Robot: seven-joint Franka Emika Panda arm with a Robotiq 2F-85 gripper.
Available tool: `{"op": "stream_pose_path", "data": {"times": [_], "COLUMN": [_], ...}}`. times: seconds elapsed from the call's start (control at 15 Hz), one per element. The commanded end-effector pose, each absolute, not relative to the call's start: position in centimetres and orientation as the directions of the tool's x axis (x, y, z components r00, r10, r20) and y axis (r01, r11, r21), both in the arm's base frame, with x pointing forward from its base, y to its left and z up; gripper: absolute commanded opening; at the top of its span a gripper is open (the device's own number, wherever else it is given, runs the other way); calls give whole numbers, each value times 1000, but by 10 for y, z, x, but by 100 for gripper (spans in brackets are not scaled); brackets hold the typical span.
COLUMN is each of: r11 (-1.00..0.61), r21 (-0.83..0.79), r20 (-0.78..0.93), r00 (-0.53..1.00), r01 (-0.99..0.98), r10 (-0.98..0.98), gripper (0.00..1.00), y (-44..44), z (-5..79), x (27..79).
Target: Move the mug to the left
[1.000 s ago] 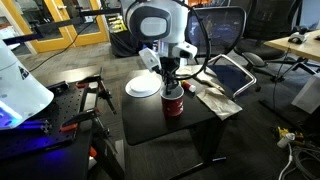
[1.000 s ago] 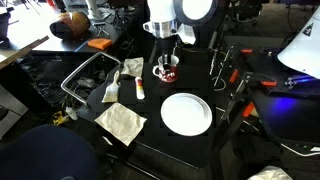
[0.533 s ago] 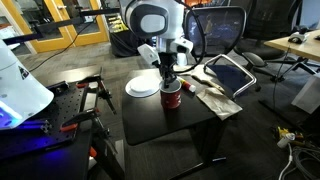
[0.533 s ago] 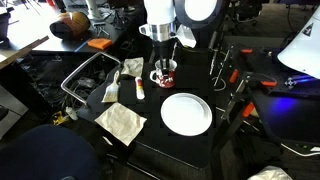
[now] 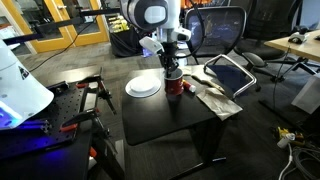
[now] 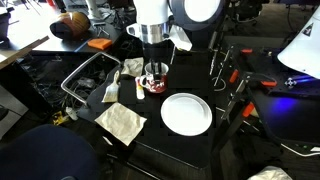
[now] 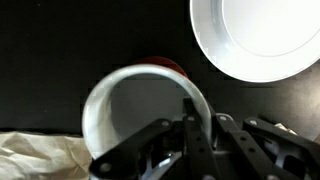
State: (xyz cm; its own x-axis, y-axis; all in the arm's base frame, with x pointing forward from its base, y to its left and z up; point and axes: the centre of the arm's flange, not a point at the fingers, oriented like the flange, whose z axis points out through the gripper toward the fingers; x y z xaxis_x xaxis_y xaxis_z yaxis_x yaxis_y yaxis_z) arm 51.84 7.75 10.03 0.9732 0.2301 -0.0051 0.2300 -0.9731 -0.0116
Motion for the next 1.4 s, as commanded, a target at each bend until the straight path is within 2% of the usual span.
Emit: {"op": "stream_pose_path", "data": {"times": [0.0,0.67,1.33], "r11": [-959,-938,-965], "r21": [3,25,54], "r20": [33,70,-16], "r00": [959,936,966], "r01": [283,345,257], "r10": [283,346,257], "gripper": [2,2,2], "y": [93,127,106], "z": [119,132,123], "x": [532,535,521]}}
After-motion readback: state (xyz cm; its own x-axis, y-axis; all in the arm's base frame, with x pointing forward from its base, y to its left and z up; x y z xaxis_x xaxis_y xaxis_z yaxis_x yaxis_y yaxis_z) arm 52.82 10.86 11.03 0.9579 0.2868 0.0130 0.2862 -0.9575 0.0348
